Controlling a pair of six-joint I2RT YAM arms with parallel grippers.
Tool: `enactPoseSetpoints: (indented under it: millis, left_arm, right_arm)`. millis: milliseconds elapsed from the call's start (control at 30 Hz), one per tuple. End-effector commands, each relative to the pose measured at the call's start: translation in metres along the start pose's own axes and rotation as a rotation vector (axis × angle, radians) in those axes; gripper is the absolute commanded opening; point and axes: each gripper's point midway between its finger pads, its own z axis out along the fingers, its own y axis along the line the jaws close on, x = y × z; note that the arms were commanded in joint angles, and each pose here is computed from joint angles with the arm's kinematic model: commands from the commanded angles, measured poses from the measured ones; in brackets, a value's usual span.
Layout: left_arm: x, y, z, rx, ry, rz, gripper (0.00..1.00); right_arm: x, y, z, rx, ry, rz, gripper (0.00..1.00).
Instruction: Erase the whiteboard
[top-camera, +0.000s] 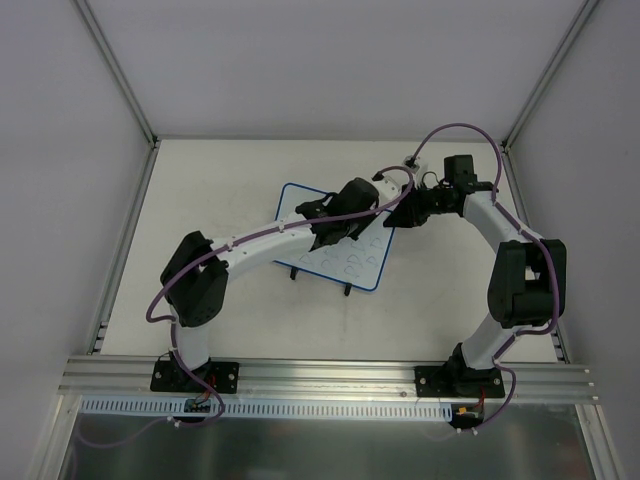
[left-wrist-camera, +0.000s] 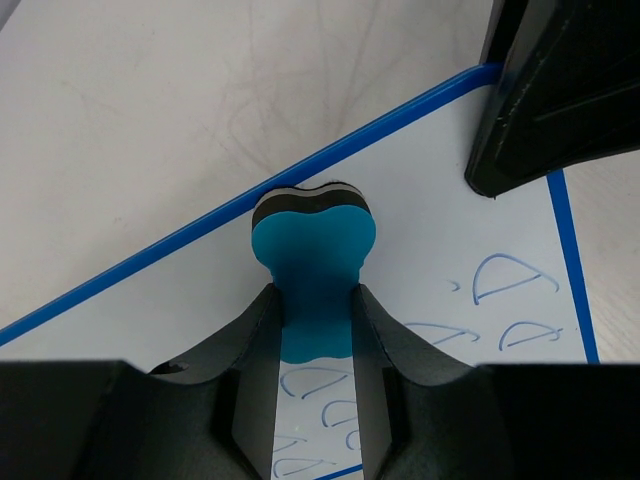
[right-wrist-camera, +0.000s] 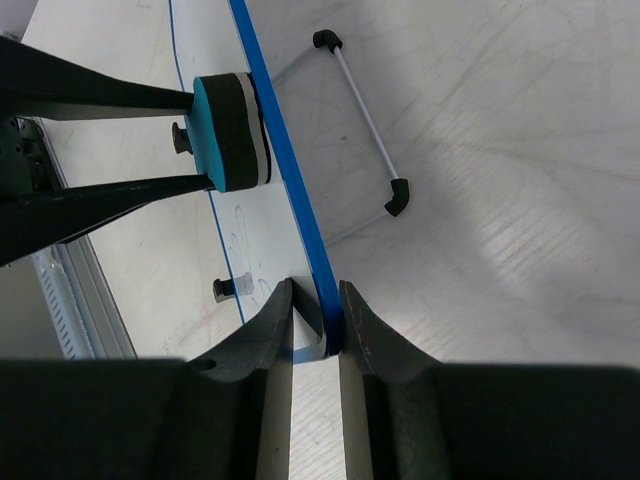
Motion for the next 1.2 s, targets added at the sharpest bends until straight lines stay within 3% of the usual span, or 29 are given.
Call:
enactPoseSetpoints:
  millis: [0,500,733,1167]
  left_arm:
    - [0.008,0.041,0.009,-0.109,0.032,-0.084,0.00]
    - [0.028,0.055,0.006,-0.137,0.092,-0.163,0.00]
    - [0.029,0.009,0.005,0.017,0.089,-0.077,0.00]
    - [0.069,-0.081,0.002,0.182,0.154,0.006,0.00]
  right_arm:
    - [-0.005,0.000,-0.008,0.063,-0.002,-0.092,0.00]
    - [-0.005,0.001,-0.009,0.069,-0.004,-0.095,0.00]
    - [-0.006,0.001,-0.009,0.069,-0.004,-0.095,0.00]
    - [-0.005,0.000,-0.008,0.068,-0.002,-0.090,0.00]
